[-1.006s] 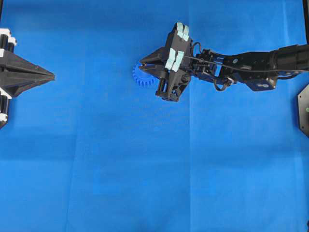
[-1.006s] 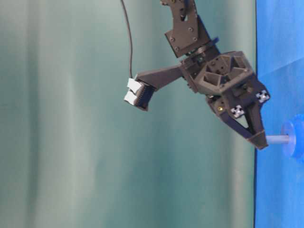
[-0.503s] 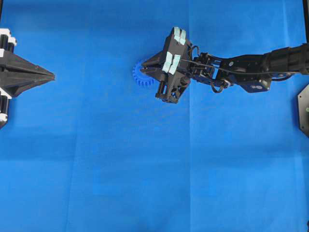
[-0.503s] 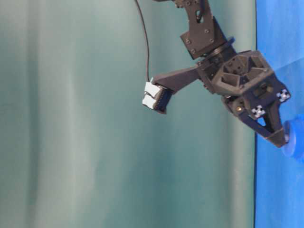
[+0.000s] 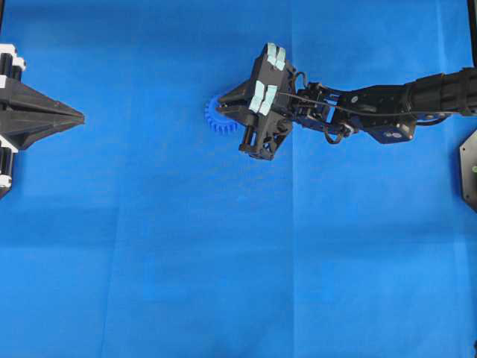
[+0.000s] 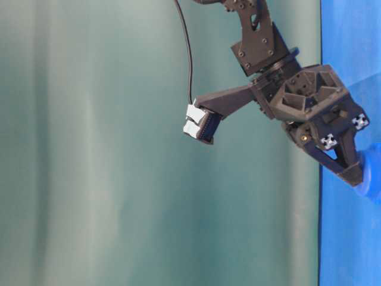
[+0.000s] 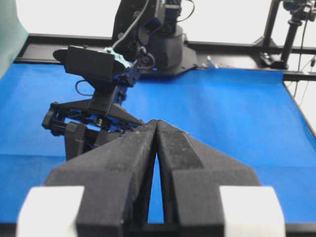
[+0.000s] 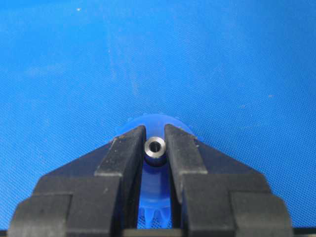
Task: Insert the shaft placed at a random location into the center hole of the small gear at another random location.
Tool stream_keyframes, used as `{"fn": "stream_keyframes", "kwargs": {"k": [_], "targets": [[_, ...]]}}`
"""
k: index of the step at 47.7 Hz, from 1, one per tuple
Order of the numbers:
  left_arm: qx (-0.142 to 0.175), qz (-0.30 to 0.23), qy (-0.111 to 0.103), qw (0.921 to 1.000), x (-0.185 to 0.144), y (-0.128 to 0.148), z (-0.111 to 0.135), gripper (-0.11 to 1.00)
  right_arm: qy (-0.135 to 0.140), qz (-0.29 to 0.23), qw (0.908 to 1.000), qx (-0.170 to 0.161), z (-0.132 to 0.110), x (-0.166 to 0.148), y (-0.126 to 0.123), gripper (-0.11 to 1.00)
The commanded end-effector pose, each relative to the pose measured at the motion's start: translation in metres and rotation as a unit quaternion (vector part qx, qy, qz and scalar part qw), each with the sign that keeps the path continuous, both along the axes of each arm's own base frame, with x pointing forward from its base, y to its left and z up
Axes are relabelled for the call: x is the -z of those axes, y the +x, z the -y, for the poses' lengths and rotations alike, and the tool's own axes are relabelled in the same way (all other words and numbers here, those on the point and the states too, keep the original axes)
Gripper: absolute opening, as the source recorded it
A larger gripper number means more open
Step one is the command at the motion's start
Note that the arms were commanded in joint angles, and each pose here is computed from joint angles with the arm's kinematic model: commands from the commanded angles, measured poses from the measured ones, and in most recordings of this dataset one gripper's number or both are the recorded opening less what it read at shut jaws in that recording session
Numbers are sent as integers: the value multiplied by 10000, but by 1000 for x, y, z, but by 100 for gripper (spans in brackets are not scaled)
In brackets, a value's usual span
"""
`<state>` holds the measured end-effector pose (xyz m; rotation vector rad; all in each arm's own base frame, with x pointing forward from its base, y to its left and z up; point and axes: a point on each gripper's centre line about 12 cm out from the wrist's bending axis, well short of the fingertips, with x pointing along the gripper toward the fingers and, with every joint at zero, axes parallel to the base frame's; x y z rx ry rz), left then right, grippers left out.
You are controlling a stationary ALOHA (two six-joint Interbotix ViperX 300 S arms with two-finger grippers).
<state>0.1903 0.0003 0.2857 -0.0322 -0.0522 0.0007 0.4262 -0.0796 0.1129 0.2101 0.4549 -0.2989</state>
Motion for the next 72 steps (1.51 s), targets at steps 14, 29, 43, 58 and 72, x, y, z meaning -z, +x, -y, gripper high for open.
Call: {"fn": "stream_keyframes", "kwargs": {"k": [14,29,43,58,72], "targets": [[2,0,0,10000,-2,1,0,0,-28,181,9998,3,0,-12,6,24],[2,-31,0,10000,-2,1,0,0,-23,252,9997,26,2,-17,8,80],[2,-31,0,10000,-2,1,0,0,-57,544,9985,-5,0,-53,4,75],[2,-38,0,10000,-1,1,0,0,-51,717,9974,-91,-4,-89,-5,75],[2,-38,0,10000,-1,1,0,0,-31,716,9974,-120,-6,-97,-12,75]]}}
